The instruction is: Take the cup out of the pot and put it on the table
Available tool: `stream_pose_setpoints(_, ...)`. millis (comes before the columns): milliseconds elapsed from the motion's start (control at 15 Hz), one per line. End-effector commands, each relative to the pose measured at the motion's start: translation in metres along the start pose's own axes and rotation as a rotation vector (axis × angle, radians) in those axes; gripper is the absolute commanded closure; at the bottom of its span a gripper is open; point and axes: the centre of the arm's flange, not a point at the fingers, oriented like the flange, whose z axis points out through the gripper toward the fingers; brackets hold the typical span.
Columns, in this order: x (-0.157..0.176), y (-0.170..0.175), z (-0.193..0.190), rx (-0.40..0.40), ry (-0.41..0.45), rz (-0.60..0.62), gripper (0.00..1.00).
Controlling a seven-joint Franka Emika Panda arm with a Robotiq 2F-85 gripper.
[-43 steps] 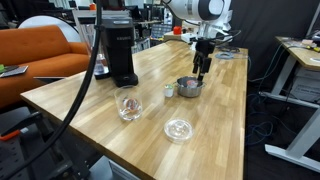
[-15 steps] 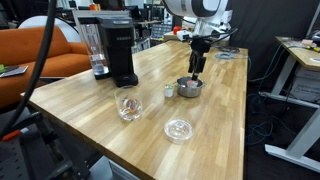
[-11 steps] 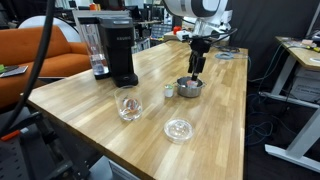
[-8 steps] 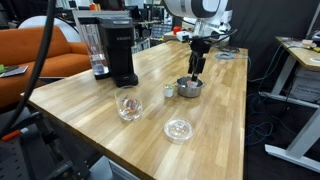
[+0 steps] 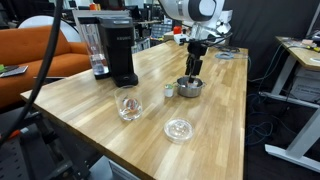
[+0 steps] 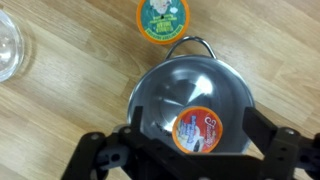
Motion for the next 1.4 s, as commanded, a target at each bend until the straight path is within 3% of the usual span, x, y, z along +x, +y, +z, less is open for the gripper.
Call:
stream_pose_setpoints(0, 0.002, -0.002, 0.006, 0.006, -0.015, 0.001, 0.00)
stream_pose_setpoints(400, 0.014, 0.013, 0.005, -0.004, -0.003, 0.025, 0.00)
stream_pose_setpoints(1333, 0.030, 0.009, 0.012, -0.002, -0.009, 0.006, 0.00)
